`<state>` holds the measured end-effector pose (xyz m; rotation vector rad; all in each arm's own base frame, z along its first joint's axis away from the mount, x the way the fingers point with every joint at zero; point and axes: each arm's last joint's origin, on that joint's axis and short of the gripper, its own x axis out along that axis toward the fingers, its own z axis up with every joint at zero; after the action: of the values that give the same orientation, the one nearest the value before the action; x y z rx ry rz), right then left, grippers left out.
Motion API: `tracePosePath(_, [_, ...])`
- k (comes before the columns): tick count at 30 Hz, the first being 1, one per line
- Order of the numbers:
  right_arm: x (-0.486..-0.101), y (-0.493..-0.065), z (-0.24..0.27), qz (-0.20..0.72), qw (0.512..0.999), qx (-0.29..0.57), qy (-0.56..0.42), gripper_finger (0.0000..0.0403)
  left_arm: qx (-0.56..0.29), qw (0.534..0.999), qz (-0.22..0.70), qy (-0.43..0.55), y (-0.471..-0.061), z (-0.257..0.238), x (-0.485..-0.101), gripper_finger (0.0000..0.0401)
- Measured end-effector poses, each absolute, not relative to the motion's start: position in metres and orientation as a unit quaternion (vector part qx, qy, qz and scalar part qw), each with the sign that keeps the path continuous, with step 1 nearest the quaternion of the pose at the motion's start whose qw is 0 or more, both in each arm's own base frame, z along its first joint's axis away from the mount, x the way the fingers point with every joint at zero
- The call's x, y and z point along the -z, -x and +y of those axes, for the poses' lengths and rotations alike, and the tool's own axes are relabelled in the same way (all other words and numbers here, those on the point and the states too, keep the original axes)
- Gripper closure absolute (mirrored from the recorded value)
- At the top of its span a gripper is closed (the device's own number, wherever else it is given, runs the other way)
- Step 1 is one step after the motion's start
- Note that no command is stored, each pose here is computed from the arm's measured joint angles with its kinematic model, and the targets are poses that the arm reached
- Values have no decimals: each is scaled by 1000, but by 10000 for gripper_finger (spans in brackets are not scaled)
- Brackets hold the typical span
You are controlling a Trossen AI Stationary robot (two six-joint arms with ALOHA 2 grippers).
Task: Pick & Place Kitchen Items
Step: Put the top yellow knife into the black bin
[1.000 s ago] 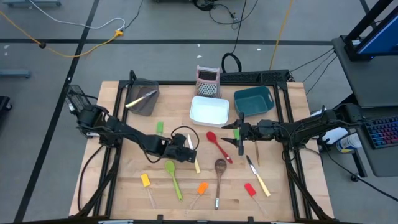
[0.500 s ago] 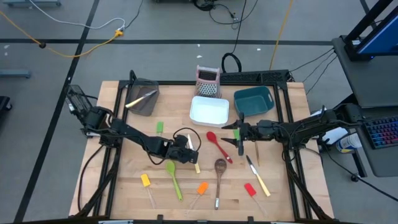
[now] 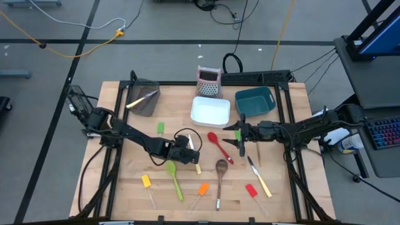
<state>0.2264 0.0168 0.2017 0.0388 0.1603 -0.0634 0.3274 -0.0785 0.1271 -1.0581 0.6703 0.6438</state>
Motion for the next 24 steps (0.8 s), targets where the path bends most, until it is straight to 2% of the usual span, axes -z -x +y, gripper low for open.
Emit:
tracePosePath(10, [-200,-226,17,91,995,32,-18,179,-304,737,344,497,-331,-64,-115,282])
tracePosePath(18, [-200,-226,17,91,995,31,-10,179,-268,760,397,438,-331,-41,-115,282])
tracePosePath(24, [-200,-226,17,91,995,31,-7,179,-186,785,453,380,-331,-30,-115,282])
